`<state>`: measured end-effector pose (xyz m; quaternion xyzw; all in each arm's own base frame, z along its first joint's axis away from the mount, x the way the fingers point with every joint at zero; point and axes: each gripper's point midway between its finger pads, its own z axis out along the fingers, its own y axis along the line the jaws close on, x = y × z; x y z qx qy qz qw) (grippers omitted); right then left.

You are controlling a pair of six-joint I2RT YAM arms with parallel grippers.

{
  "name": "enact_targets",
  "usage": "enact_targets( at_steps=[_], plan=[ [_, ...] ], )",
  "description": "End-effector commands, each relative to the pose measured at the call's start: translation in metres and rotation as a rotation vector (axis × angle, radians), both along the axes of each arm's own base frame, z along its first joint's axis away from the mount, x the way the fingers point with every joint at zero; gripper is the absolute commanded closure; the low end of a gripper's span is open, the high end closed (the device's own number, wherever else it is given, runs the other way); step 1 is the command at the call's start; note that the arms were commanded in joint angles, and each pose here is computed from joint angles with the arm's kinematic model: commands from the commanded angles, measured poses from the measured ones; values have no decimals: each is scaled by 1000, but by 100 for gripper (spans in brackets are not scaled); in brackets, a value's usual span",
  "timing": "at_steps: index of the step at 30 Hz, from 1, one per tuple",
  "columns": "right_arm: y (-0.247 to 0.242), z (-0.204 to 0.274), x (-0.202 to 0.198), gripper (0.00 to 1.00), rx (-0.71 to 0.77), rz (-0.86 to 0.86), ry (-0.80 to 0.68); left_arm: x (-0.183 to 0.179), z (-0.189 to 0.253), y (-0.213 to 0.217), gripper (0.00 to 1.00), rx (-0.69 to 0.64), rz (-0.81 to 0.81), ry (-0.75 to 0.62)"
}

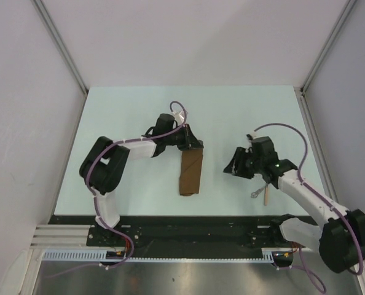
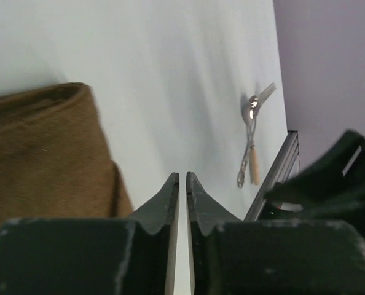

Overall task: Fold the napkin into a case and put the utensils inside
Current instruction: Smooth out the smaller rectangle-folded napkin at the center of the board.

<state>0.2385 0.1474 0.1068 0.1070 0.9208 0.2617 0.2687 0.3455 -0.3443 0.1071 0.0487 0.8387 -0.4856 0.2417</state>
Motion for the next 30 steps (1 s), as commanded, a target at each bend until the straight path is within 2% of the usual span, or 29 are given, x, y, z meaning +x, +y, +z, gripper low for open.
enact_targets(
  at_steps=[1,3,6,7,9,15,21,26,27,29,30],
  plan=[
    [90,25,1,55,181,312,-118,28,11,3,90,-75,-62,-37],
    [113,24,-4,61,214,374,-112,33,5,3,91,-69,-66,-30],
    [160,25,-3,79,314,487,-134,38,-16,2,92,-58,-56,2],
    [174,11,-10,83,327,518,-85,39,-19,1,93,-57,-54,6],
    [197,18,-10,85,382,583,-103,44,-27,2,94,-50,-39,13],
    [229,-13,-21,90,435,647,-28,67,-61,9,97,-19,27,52],
    [219,-70,-39,91,389,635,86,75,-97,18,100,-5,57,151],
    [211,-65,-43,90,376,623,78,67,-74,20,98,-56,55,130],
    [211,-50,-40,88,368,630,57,68,-50,19,96,-78,53,93],
    [207,-32,-33,84,339,609,17,61,-31,22,83,-93,68,77],
    [202,-24,-33,73,306,589,31,59,5,23,77,-118,72,12]
  ],
)
